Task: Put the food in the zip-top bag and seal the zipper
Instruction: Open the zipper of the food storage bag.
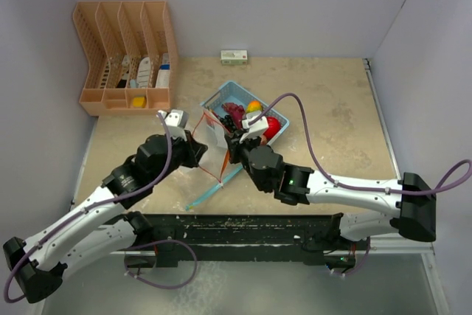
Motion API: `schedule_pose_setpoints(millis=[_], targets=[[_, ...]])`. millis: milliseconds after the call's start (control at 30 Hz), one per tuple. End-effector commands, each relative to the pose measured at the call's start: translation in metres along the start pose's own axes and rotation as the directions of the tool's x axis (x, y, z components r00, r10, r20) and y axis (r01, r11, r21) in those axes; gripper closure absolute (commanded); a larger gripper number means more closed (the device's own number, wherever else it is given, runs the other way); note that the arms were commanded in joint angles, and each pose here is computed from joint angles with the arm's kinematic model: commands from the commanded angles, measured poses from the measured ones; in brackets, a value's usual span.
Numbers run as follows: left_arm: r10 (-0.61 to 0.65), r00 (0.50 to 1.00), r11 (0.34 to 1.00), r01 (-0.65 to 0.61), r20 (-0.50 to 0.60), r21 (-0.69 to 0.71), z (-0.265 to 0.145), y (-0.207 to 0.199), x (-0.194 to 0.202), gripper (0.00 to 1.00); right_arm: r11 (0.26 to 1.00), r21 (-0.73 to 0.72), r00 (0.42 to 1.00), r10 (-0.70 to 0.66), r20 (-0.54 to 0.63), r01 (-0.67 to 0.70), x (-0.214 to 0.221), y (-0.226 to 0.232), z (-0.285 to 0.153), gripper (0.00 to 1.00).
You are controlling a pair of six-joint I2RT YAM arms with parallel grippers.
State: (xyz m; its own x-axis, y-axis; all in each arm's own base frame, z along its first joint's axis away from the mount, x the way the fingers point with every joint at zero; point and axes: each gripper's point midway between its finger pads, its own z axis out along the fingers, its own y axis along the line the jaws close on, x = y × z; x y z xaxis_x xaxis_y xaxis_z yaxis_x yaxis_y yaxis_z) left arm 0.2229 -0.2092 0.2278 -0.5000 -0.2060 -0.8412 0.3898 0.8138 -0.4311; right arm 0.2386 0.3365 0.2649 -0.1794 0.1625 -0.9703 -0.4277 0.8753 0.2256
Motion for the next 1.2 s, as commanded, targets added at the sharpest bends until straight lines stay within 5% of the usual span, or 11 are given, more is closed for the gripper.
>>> schedule_pose_setpoints(millis=[0,233,400,600,767,900,1167], targets=[[0.043,0.997,0.990,-0.034,0.064,-0.135,-0.026,0.023,-0.025,1.00,0.993,0.112,0.999,0.023,0.032,-0.027,-0.014,-0.024,-0.007,1.00],[0.110,0.992,0.941,-0.086,0.054,-0.327,-0.061,0.058,-0.037,1.00,0.930,0.367,0.999,-0.029,-0.022,0.035,-0.002,-0.076,-0.024,1.00],[0.139,0.989,0.918,-0.113,0.044,-0.379,-0.068,0.066,-0.044,1.00,0.976,0.206,0.997,-0.055,-0.055,0.065,0.000,-0.053,-0.022,1.00],[0.186,0.982,0.915,-0.164,0.024,-0.368,-0.068,0.053,-0.064,1.00,0.951,-0.283,0.987,-0.148,-0.063,0.124,-0.014,0.039,-0.022,0.69],[0.259,0.966,0.884,-0.234,0.006,-0.406,-0.077,0.047,-0.097,1.00,0.923,-0.352,0.975,-0.201,-0.091,0.157,-0.027,0.067,-0.015,0.42],[0.316,0.949,0.794,-0.275,-0.018,-0.542,-0.094,0.064,-0.119,1.00,0.919,-0.362,0.983,-0.180,-0.040,0.154,-0.049,0.066,-0.022,0.03],[0.382,0.920,0.668,-0.344,-0.093,-0.660,-0.091,0.085,-0.125,1.00,0.955,-0.281,0.995,-0.071,0.074,0.089,-0.093,0.025,-0.046,0.01]])
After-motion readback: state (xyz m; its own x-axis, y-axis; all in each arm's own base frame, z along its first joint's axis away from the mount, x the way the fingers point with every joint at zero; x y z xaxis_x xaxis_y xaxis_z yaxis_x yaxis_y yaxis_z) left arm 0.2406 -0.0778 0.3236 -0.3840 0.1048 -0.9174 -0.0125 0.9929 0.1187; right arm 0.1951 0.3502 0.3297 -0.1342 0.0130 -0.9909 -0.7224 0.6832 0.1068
